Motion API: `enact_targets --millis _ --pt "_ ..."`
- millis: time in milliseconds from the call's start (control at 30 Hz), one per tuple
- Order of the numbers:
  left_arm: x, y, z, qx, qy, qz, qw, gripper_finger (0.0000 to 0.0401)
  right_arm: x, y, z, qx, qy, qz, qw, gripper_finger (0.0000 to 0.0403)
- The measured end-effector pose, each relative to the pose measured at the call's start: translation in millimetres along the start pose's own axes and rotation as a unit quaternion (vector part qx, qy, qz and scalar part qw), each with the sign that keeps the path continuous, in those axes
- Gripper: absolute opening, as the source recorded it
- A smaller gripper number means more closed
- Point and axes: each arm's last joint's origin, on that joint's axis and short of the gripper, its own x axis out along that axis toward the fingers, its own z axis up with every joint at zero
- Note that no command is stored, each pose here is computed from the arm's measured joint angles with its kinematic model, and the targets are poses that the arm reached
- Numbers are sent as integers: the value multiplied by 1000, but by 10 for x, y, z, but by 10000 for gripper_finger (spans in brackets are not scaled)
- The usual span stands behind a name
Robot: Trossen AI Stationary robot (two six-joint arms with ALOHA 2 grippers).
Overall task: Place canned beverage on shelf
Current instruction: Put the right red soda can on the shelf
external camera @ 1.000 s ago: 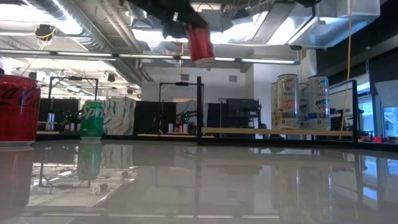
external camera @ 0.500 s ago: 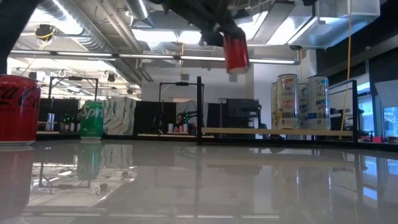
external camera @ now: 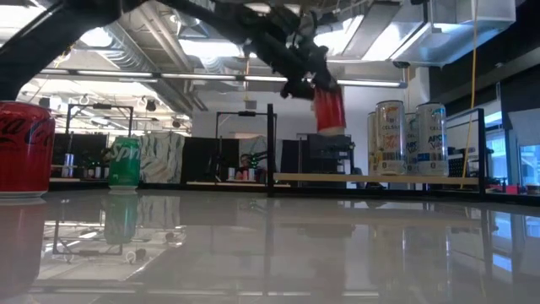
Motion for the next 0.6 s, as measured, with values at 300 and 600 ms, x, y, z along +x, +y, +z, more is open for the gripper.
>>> enact_targets --millis 300,600 --pt "292 110 -206 -4 10 10 1000 289 0 2 -11 -11 6 1 1000 353" --pt "497 152 -391 -6 25 10 1000 289 0 4 -19 -13 10 2 1000 353"
